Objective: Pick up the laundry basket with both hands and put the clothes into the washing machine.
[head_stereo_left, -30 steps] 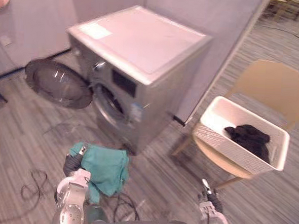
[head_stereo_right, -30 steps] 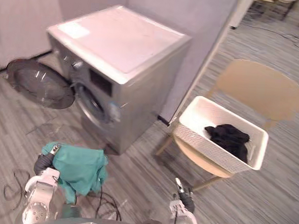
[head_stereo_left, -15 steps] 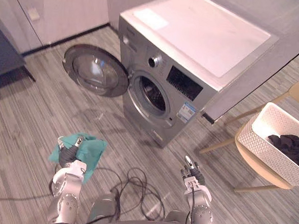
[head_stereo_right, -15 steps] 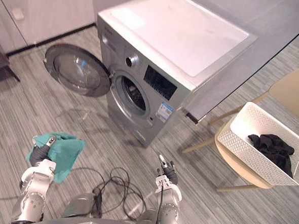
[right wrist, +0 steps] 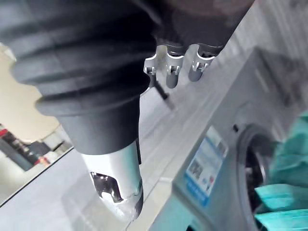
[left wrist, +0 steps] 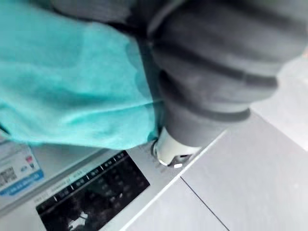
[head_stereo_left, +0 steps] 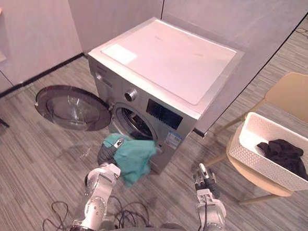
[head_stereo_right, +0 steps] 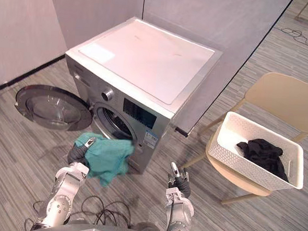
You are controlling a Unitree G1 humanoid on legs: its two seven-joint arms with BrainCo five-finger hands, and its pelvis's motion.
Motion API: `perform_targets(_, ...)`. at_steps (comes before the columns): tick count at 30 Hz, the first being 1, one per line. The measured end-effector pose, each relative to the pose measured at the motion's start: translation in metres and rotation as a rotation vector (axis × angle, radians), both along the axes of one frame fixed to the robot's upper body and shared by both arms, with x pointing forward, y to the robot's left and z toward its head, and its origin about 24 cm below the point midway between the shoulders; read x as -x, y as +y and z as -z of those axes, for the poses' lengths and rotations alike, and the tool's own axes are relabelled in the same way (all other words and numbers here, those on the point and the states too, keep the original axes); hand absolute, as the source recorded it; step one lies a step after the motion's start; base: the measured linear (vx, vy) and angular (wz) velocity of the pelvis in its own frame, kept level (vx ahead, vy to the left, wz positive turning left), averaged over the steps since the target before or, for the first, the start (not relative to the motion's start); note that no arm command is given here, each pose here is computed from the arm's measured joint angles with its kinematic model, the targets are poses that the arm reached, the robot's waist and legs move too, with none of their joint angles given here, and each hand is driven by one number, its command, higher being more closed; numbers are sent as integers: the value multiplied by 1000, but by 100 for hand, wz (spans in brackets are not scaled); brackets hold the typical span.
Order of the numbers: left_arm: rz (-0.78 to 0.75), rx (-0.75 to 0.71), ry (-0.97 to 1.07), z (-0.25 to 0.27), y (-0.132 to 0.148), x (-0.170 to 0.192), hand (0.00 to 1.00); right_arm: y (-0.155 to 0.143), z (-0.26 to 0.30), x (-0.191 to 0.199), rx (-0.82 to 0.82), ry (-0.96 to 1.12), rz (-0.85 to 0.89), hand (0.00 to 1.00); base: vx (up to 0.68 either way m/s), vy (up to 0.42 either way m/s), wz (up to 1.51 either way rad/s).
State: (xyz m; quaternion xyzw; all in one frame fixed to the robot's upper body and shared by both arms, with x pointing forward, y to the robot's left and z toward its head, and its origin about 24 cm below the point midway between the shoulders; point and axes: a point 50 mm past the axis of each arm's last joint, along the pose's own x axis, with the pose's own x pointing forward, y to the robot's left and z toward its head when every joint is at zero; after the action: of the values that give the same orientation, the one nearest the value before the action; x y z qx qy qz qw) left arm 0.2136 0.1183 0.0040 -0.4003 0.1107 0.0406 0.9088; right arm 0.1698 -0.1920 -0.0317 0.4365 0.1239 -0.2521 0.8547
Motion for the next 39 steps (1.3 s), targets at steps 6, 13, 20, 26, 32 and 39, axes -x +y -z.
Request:
perform_targets(6, -6, -5, 4, 1, 4, 5, 100, 0, -1, 8, 1, 8, 9, 0, 279, 166, -83)
perform_targets(13, -50, -45, 15, 0, 16, 11, 100, 8, 15, 17, -13, 99, -35, 0, 329, 402, -75)
perform_targets(20, -51, -88, 25, 2, 24, 14, 100, 17, 20, 2, -10, 109, -97, 0, 90, 290, -46)
perform_targets(26, 14, -88, 45, 8, 11, 11, 100, 22, 25, -1, -14, 133, -126, 0, -71, 99, -70)
perform_targets(32, 20, -86, 62, 12, 9, 13, 100, 24, 22, 0, 23, 122, -172, 0, -35, -6, -45)
perform_targets(39, 17, -47, -6, -3, 1, -4, 100, 22, -2, -7, 61, -6, -196, 0, -29, -137, 12)
